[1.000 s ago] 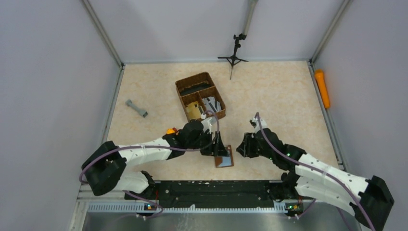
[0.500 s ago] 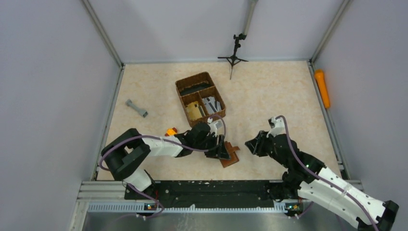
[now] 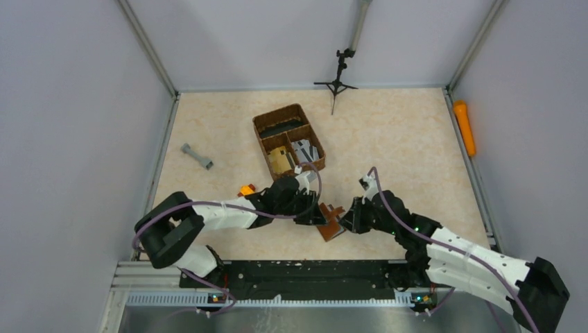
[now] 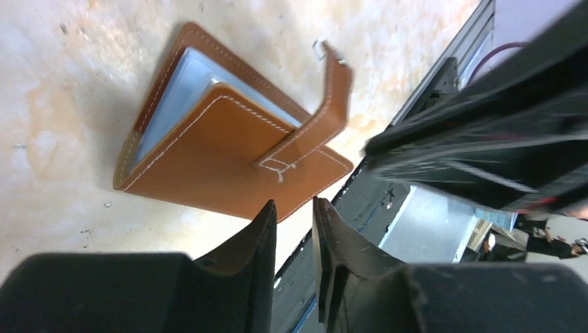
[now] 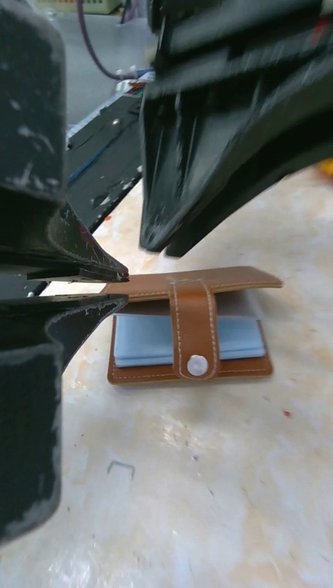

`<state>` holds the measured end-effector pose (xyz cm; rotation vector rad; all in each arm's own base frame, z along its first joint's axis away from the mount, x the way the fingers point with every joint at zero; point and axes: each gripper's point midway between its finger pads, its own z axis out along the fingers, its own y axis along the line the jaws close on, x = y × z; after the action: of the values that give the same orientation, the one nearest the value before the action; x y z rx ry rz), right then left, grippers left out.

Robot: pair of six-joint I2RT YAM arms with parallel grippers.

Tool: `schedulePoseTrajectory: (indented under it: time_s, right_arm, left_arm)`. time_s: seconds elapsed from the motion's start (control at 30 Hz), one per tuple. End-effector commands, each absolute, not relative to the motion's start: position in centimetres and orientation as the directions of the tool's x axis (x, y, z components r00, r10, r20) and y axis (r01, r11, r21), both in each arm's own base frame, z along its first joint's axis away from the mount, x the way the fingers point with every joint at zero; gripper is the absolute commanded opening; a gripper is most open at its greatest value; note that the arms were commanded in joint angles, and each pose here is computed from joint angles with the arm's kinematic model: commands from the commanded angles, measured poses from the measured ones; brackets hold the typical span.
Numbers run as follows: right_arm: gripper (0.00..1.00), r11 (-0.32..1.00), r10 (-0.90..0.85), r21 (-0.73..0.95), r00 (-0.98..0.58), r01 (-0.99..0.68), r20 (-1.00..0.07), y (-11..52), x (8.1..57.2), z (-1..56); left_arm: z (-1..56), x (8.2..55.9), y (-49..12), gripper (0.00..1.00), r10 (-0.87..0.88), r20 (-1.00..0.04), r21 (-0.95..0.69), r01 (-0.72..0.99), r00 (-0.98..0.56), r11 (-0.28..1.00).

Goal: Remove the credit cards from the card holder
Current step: Close the card holder at the center of the board.

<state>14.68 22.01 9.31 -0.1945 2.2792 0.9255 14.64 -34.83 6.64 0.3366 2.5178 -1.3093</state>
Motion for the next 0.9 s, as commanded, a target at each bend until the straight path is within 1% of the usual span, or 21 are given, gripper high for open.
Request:
schedulePoseTrajectory:
  time_s: [0.0,0.1,0.23,0.4,0.57,0.7,0.87]
  right_arm:
    - [0.11,0.648,0.103,0.650,-0.800,-0.397,-0.591,24.6,14.1,9.5]
    - [0.07,0.674,0.097,0.639,-0.813,-0.371,-0.574,24.5,14.2,8.5]
    - [0.06,0.679,0.093,0.632,-0.810,-0.373,-0.579,24.5,14.3,8.7]
    - [0.06,0.674,0.108,0.625,-0.784,-0.394,-0.611,24.1,14.5,10.8]
    - [0.06,0.590,0.129,0.680,-0.780,-0.436,-0.612,25.3,14.0,12.5]
    - [0.03,0.616,0.105,0.676,-0.809,-0.404,-0.579,25.7,14.2,10.3]
    - [0.01,0.678,0.097,0.647,-0.829,-0.350,-0.550,25.1,14.5,7.1]
  left_arm:
    - [8.3,15.8,-34.3,0.24,0.019,-0.418,-0.736,0.351,-0.908,0.579]
    - [7.4,16.2,-34.3,0.16,0.030,-0.408,-0.709,0.338,-0.912,0.619]
    - [6.2,16.5,-34.7,0.00,0.058,-0.390,-0.691,0.334,-0.919,0.641]
    - [4.5,17.4,-34.5,0.00,0.071,-0.384,-0.639,0.320,-0.921,0.700]
    - [2.5,17.4,-34.3,0.00,0.092,-0.347,-0.606,0.298,-0.933,0.738]
    - [1.6,17.0,-34.3,0.00,0.098,-0.320,-0.610,0.284,-0.942,0.740]
    - [1.8,17.2,-34.1,0.00,0.084,-0.328,-0.601,0.277,-0.941,0.750]
